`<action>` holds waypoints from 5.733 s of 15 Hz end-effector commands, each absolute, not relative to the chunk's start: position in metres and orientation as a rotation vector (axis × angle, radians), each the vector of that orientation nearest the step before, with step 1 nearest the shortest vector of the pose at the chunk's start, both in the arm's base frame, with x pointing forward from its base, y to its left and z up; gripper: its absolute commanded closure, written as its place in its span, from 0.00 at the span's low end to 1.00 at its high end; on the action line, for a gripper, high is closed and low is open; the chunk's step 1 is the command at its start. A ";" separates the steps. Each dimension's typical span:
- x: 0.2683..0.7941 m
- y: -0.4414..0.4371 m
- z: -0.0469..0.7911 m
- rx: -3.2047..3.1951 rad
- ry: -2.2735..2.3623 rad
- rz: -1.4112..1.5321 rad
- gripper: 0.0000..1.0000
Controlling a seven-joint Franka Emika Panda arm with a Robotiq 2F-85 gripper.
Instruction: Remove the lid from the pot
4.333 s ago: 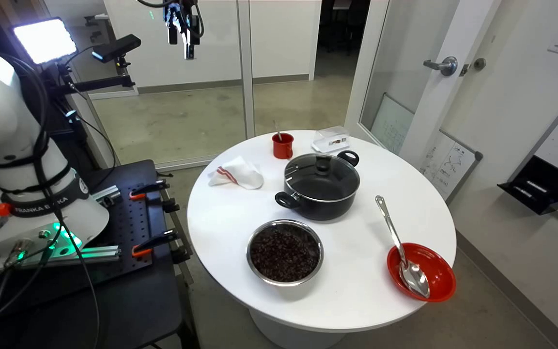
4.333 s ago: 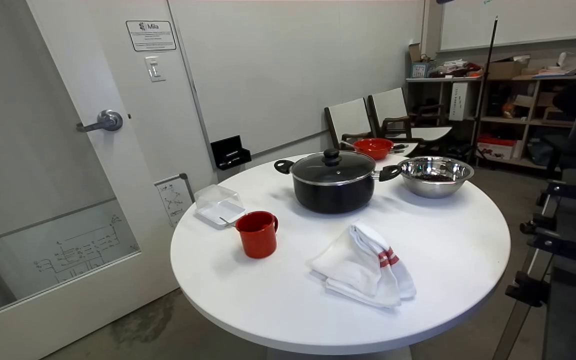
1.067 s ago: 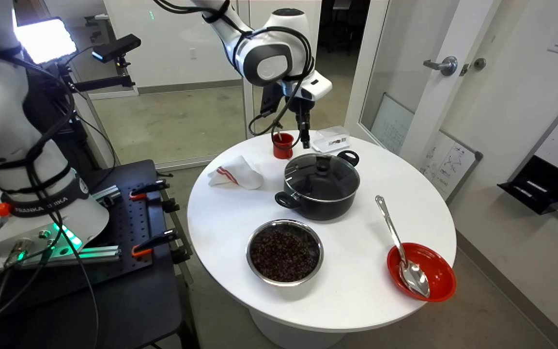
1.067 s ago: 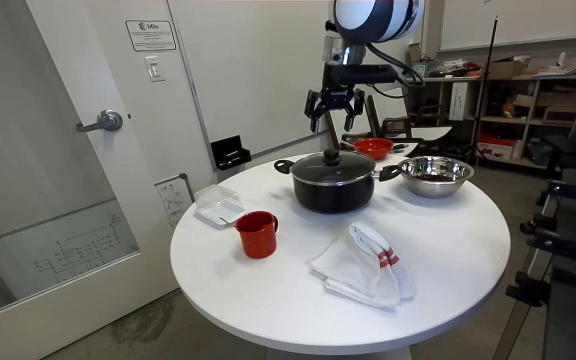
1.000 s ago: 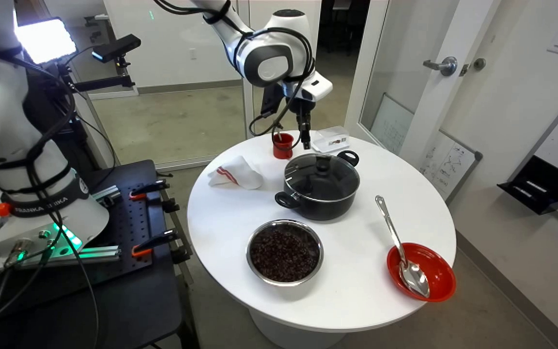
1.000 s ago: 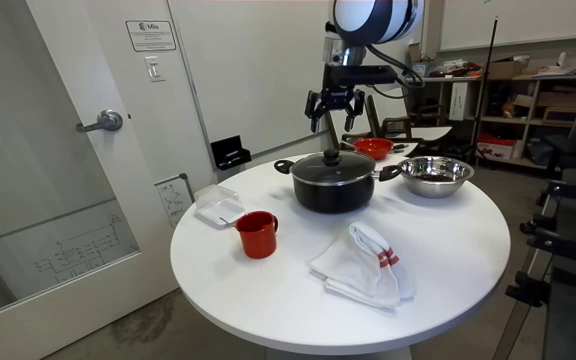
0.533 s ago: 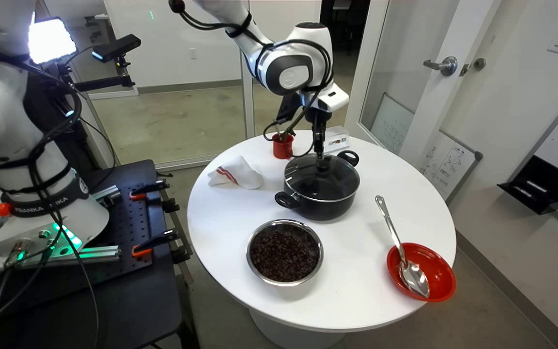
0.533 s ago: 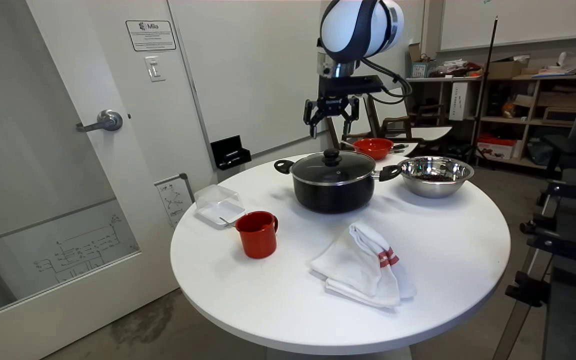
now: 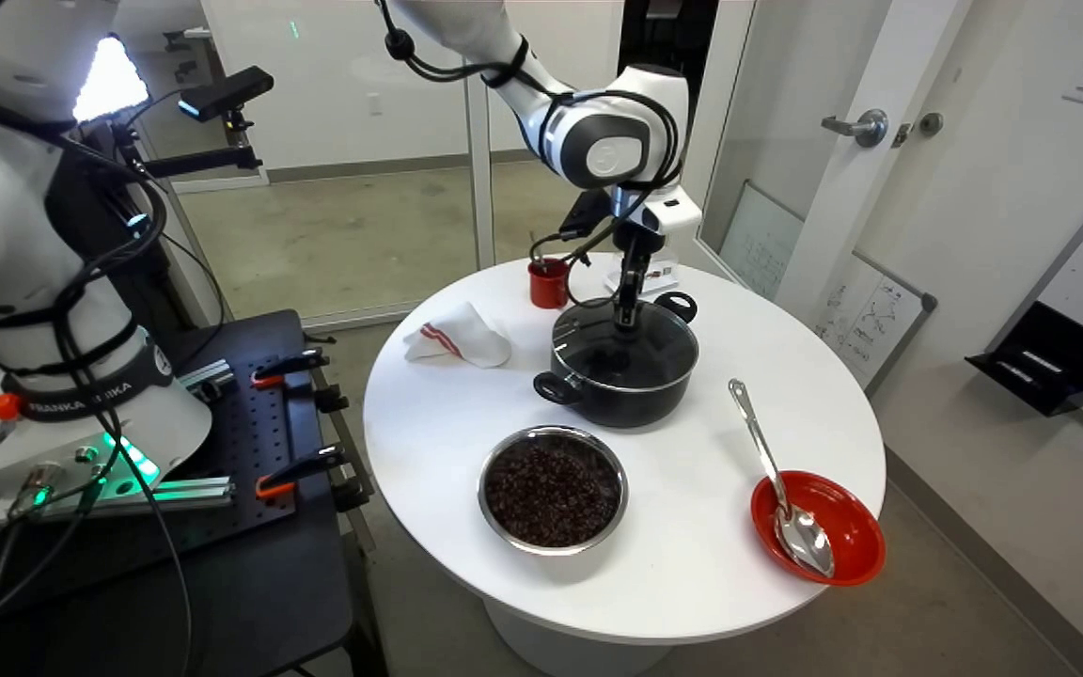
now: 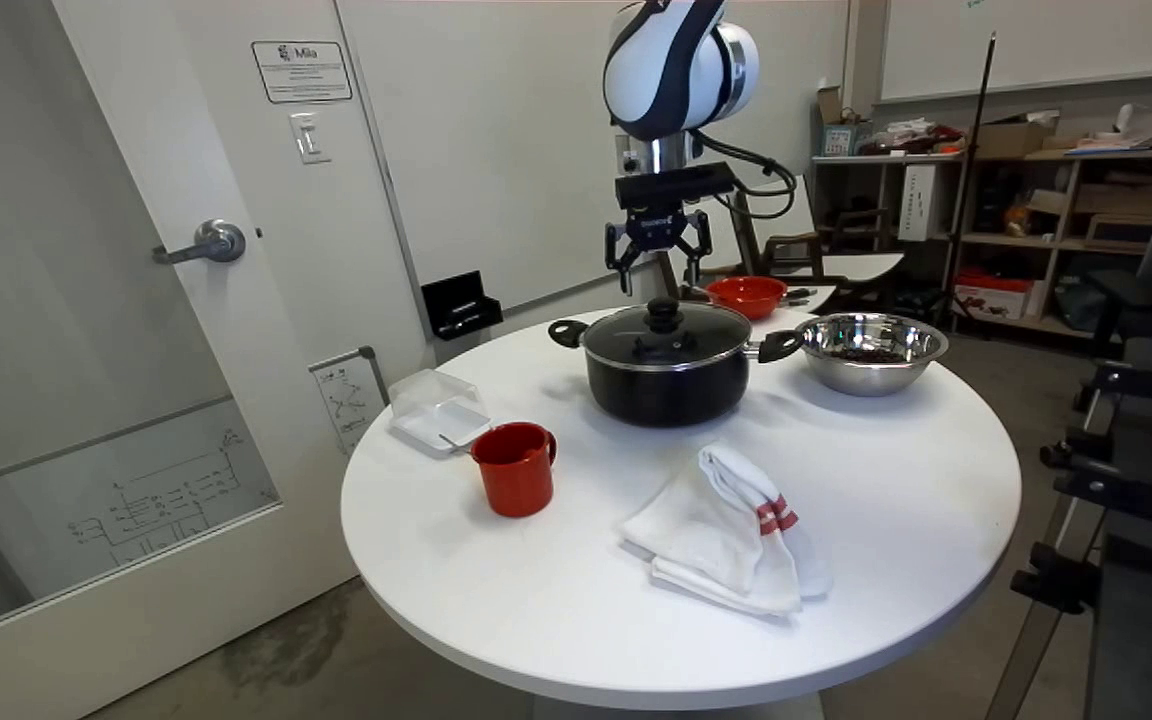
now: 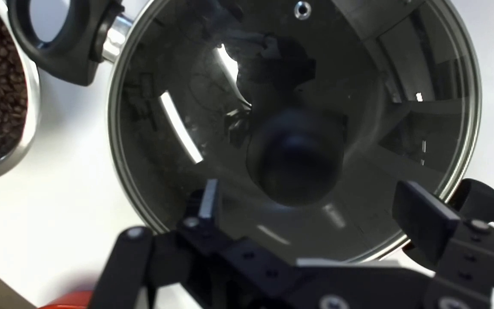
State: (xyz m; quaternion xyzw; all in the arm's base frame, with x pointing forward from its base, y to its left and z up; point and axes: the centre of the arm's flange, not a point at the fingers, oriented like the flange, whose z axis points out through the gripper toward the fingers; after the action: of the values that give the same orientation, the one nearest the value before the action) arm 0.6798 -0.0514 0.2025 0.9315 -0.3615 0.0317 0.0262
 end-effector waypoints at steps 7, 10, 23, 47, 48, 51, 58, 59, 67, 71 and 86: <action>0.717 -0.057 0.171 2.793 -1.312 -0.034 0.00; 0.720 -0.055 0.162 2.771 -1.335 -0.067 0.00; 0.705 -0.045 0.209 2.754 -1.352 -0.180 0.00; 0.703 -0.059 0.173 2.637 -1.620 -0.114 0.00; 0.702 -0.061 0.172 2.632 -1.627 -0.112 0.00; 0.699 -0.063 0.174 2.622 -1.638 -0.112 0.00; 0.685 -0.060 0.183 2.663 -1.645 -0.050 0.00; 0.682 -0.061 0.182 2.668 -1.637 -0.034 0.00; 0.668 -0.061 0.172 2.704 -1.632 0.032 0.00; 0.671 -0.058 0.177 2.743 -1.633 0.124 0.00; 0.675 -0.065 0.172 2.727 -1.637 0.125 0.32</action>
State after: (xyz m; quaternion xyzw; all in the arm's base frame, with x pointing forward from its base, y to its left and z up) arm 0.6780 -0.0622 0.1672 0.8550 -0.5172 0.0356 -0.0111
